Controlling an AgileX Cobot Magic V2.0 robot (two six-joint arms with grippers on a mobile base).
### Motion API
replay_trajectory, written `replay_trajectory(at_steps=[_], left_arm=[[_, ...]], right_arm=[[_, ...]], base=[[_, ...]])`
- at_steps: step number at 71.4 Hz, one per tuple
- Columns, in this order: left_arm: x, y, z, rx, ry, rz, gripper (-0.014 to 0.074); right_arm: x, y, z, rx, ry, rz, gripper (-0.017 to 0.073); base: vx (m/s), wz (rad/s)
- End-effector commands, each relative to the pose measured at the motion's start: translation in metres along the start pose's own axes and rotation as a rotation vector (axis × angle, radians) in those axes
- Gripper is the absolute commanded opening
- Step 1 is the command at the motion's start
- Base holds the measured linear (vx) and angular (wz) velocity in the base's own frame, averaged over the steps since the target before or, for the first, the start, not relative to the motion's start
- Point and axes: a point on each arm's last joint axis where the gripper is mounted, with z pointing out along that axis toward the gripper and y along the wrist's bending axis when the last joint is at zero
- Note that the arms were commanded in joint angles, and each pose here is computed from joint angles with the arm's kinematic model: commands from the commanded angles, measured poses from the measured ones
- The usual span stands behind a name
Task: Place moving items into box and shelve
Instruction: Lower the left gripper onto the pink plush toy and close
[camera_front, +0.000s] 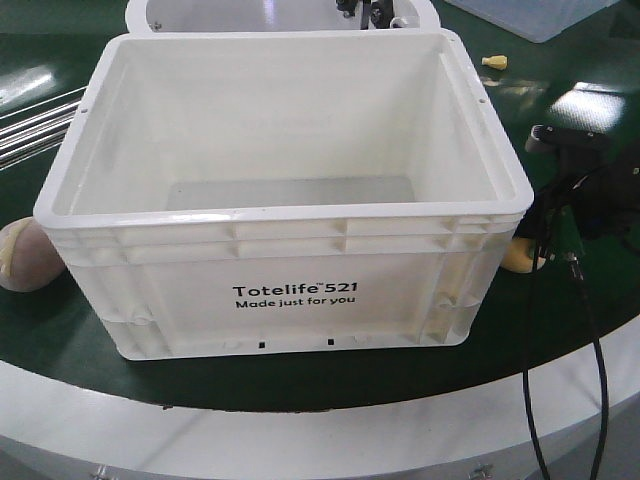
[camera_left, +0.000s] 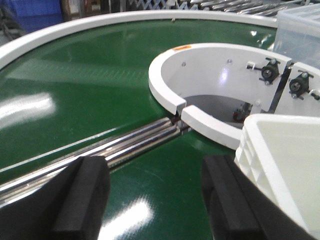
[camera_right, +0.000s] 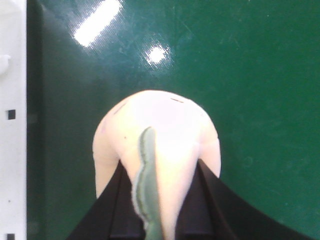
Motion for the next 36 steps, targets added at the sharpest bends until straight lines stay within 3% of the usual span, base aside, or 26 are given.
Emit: replay_trajectory(at_steps=[1, 36], left_arm=[[-0.015, -0.002, 0.003, 0.017, -0.082, -0.018, 0.0521], [0.044, 0.005, 0.065, -0.051, 0.295, -0.014, 0.0521]], right_arm=[[-0.014, -0.001, -0.013, 0.004, -0.085, -0.011, -0.0015], [-0.014, -0.001, -0.013, 0.005, -0.089, -0.011, -0.0015]], base=[[0.00, 0.00], [0.00, 0.00]])
